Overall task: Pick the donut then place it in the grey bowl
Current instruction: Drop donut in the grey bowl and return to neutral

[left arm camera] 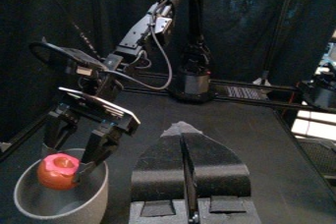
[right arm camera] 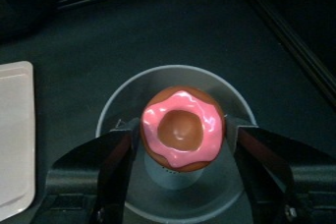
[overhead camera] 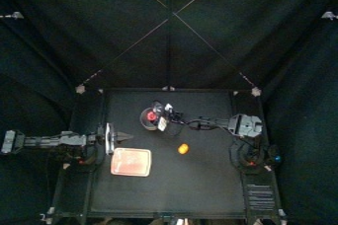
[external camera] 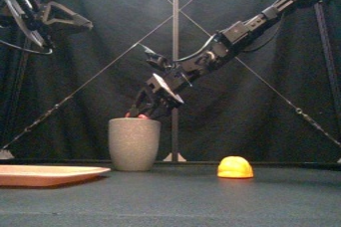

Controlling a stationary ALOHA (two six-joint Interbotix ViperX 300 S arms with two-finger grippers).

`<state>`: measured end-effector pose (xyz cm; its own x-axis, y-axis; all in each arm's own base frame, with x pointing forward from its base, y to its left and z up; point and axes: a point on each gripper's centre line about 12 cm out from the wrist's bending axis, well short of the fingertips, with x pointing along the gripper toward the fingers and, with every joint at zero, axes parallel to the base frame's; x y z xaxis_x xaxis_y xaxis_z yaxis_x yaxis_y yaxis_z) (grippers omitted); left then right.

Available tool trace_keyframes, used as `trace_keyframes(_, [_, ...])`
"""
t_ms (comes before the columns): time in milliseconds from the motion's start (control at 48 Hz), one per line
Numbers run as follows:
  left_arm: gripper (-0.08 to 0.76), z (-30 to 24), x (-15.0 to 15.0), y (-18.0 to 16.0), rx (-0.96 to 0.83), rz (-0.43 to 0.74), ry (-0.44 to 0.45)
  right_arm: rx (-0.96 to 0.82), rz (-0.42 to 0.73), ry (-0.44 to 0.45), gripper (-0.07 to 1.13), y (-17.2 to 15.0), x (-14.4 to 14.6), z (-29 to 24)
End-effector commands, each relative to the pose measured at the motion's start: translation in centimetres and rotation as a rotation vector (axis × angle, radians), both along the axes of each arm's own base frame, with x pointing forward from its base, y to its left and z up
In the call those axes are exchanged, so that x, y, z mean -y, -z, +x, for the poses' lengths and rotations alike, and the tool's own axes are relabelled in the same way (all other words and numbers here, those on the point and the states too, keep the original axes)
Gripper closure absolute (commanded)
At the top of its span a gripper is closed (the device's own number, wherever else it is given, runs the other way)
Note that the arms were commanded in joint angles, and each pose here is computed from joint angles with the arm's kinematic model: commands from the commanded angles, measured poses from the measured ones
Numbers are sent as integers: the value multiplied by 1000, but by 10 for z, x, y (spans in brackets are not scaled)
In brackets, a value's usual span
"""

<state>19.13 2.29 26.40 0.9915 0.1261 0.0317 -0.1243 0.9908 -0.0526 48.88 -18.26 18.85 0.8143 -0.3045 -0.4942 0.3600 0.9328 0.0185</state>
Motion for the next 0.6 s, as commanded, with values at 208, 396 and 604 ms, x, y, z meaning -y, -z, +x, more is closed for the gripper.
trace_keyframes(208, [636,1,-1,-4,14,-1,-4,45,20,18,32,-17,2,5])
trace_keyframes(396, [640,1,-1,-5,16,-1,-4,49,12,13,32,-19,1,6])
trace_keyframes(604, [640,1,-1,-2,8,-2,-4,93,9,-13,32,-41,-16,6])
